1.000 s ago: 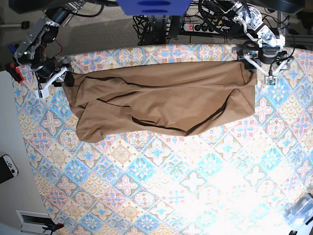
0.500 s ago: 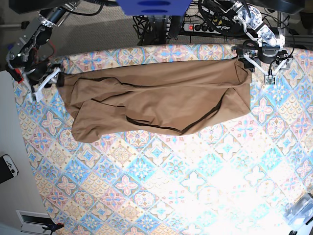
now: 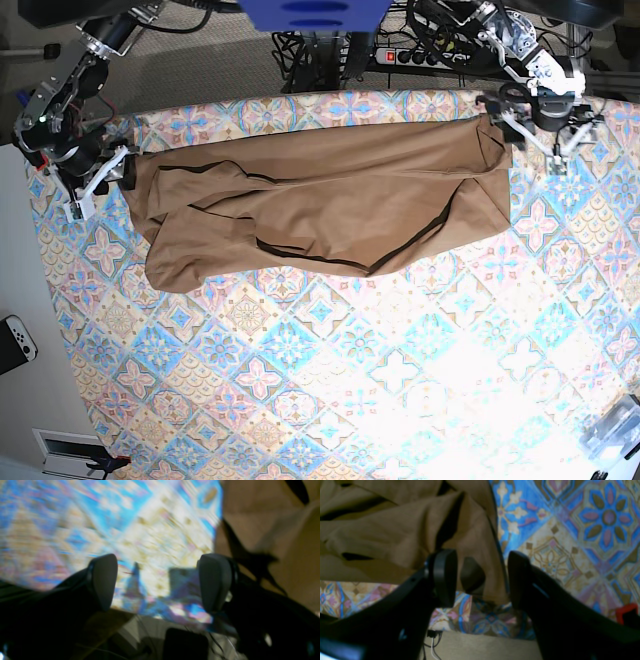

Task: Layout the t-shirt on the table in an organized manner, then fold the t-shirt properly
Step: 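Pull the held corners apart with both grippers to stretch the shirt, then move the right gripper along the shirt end and grasp the fabric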

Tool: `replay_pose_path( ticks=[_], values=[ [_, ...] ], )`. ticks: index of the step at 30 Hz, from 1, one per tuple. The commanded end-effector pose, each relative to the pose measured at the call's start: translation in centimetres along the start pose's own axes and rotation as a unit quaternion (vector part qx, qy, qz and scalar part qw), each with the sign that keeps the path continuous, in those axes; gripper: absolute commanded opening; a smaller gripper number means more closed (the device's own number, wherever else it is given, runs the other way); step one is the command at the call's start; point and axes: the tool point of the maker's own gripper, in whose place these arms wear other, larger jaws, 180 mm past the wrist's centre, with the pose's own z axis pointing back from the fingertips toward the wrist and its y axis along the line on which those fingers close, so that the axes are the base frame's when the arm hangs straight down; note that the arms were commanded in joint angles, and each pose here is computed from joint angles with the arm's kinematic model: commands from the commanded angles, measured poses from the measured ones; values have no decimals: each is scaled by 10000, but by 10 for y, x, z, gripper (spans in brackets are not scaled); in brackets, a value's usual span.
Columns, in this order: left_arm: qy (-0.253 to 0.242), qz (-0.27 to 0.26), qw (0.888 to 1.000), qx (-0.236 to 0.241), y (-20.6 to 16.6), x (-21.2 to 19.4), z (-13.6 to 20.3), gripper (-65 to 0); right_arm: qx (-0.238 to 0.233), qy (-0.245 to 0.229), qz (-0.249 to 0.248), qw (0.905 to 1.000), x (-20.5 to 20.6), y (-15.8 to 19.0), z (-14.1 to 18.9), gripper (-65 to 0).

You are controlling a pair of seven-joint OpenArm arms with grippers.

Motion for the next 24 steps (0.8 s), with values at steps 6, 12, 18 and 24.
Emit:
replay_pose_path(
  ticks=[6,12,18,24],
  values=[
    [-979,-14,9951,99,-1,73,13,-154,-292,-1179,488,9914,91,-5,24,-341],
    [-336,145,9992,167,2,72,8,-154,10,-1517,862,9847,132,20,17,-341],
    [-259,161,9994,141,1,69,8,-154,612,-1669,841,9805,140,47,-11,-341],
    [-231,147,9995,160,2,68,8,-154,975,-1585,492,9813,125,53,-37,-341]
  ],
)
